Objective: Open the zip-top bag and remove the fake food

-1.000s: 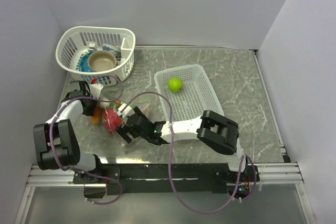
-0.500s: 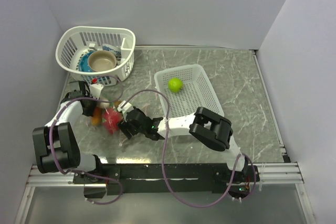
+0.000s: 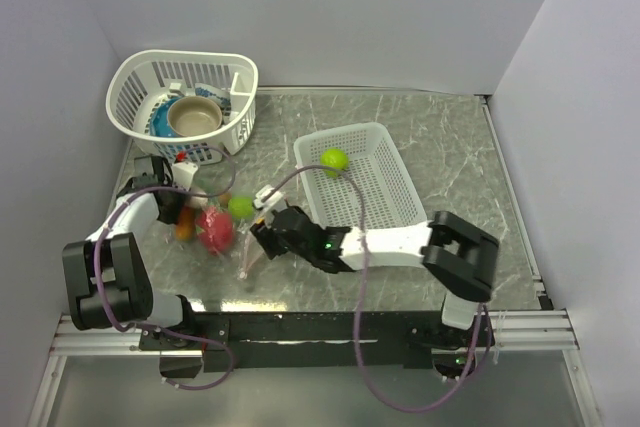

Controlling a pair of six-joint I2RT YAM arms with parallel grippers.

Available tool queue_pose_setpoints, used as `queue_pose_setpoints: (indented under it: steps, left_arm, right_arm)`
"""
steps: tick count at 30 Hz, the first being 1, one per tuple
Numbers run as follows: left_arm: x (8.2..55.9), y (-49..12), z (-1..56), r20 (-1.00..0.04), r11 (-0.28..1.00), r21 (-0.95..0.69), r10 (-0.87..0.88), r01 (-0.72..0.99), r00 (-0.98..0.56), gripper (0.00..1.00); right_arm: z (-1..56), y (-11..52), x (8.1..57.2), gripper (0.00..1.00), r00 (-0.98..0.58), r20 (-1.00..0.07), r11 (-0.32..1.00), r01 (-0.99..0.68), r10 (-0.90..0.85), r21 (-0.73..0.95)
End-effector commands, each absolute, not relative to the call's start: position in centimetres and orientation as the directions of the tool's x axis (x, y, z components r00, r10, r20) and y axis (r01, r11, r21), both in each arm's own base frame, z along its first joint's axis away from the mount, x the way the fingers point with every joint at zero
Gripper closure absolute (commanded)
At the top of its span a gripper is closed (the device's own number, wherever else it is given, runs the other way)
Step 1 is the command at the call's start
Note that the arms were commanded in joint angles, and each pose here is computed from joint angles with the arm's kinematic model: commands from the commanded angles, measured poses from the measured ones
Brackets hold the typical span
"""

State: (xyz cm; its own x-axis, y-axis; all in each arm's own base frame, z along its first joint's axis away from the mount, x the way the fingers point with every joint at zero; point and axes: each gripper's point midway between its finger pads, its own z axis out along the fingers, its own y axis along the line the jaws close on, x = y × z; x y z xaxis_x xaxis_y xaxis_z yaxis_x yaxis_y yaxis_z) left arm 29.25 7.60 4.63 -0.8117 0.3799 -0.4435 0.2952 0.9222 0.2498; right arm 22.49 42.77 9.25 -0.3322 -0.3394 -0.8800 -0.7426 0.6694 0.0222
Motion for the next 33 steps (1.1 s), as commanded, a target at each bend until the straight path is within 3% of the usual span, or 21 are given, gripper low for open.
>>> queue_pose_setpoints:
  steps: [1,5,6,9,17,19,20,21,24,29,33]
  left_arm:
    - [31.9,7.5,8.8,-0.522,0.929,0.258,0.364,0.264,-0.771,0.99]
    - [32.0,4.5,12.2,-0.571,0.950,0.116,0.303,0.290,-0.763,0.99]
    - [32.6,3.0,14.4,-0.616,0.942,0.095,0.309,0.321,-0.725,0.99]
    - [32.1,-0.8,18.2,-0.667,0.920,0.044,0.317,0.389,-0.674,0.99]
    - [30.4,-5.9,25.5,-0.740,0.877,-0.024,0.306,0.479,-0.599,0.99]
    - [30.0,-6.1,26.2,-0.745,0.877,-0.031,0.299,0.479,-0.597,0.99]
    - [29.8,-6.2,26.5,-0.748,0.876,-0.032,0.299,0.481,-0.593,0.99]
    - [29.6,-6.2,26.7,-0.746,0.875,-0.031,0.301,0.482,-0.594,0.99]
    - [29.1,-5.8,26.3,-0.741,0.881,-0.014,0.308,0.473,-0.597,0.99]
    - [29.5,-3.5,22.4,-0.691,0.908,0.075,0.345,0.411,-0.636,0.99]
    - [29.1,-0.2,16.2,-0.589,0.923,0.197,0.381,0.330,-0.713,0.99]
  right_arm:
    - [13.5,38.4,23.2,0.67,-0.289,-0.915,0.755,-0.655,-0.282,-0.026]
    - [14.4,33.4,24.3,0.70,-0.282,-0.920,0.844,-0.529,-0.271,-0.086]
    - [15.5,31.5,25.7,0.77,-0.283,-0.933,0.890,-0.449,-0.224,-0.077]
    - [16.0,26.5,29.1,0.86,-0.320,-0.941,0.967,-0.253,-0.111,-0.029]
    - [14.7,20.6,33.4,0.83,-0.371,-0.928,1.000,-0.003,-0.028,-0.029]
    - [14.4,20.5,33.9,0.75,-0.399,-0.917,0.999,0.018,-0.019,-0.029]
    - [13.9,20.7,34.2,0.64,-0.412,-0.911,0.999,0.021,-0.016,-0.027]
    - [13.5,20.7,34.1,0.37,-0.426,-0.904,0.999,0.023,-0.018,-0.031]
    - [13.5,21.2,34.1,0.00,-0.434,-0.901,1.000,0.008,-0.008,-0.012]
    - [15.4,21.4,32.9,0.00,-0.389,-0.920,0.999,-0.042,-0.048,-0.034]
    - [17.5,24.2,29.9,0.00,-0.317,-0.943,0.987,-0.156,-0.095,-0.047]
